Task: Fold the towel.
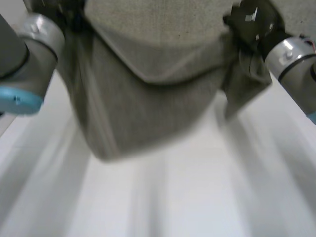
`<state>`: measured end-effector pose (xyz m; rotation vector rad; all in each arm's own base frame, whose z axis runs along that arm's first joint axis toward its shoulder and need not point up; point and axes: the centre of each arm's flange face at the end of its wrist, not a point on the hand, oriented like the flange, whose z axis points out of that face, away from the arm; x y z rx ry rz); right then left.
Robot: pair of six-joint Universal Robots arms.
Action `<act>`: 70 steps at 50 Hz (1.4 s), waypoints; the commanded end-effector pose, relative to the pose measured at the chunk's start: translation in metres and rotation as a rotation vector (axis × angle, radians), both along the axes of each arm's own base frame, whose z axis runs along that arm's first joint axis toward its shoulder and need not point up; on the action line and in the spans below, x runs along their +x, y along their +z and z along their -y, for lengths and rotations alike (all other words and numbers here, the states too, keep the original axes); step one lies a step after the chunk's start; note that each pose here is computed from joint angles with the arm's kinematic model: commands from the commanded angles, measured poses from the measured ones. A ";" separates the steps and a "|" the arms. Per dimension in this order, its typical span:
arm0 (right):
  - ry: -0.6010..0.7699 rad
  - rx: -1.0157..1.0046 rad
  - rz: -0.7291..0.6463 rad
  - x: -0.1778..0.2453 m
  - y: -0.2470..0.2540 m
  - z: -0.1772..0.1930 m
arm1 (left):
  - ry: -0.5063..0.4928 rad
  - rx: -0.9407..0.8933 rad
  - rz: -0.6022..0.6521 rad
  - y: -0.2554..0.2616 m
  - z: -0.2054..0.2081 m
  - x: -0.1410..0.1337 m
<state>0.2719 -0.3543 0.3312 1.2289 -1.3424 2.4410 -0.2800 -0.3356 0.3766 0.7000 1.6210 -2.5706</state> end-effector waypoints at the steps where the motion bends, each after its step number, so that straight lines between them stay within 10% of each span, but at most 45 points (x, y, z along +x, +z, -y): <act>1: 0.033 -0.150 0.229 -0.007 0.030 -0.010 | -0.006 -0.227 -0.127 0.055 -0.008 0.002; 24: 0.112 0.581 -0.237 -0.024 -0.172 -0.084 | -0.053 0.411 0.151 -0.210 -0.094 0.047; 41: 0.059 0.904 -0.224 -0.054 -0.141 -0.091 | -0.048 0.415 0.143 -0.210 -0.102 0.052; 53: 0.027 0.985 0.083 -0.055 -0.092 -0.058 | -0.047 0.421 0.145 -0.212 -0.104 0.053; 70: -0.008 1.295 0.143 -0.044 -0.151 -0.011 | -0.018 0.427 0.140 -0.213 -0.098 0.060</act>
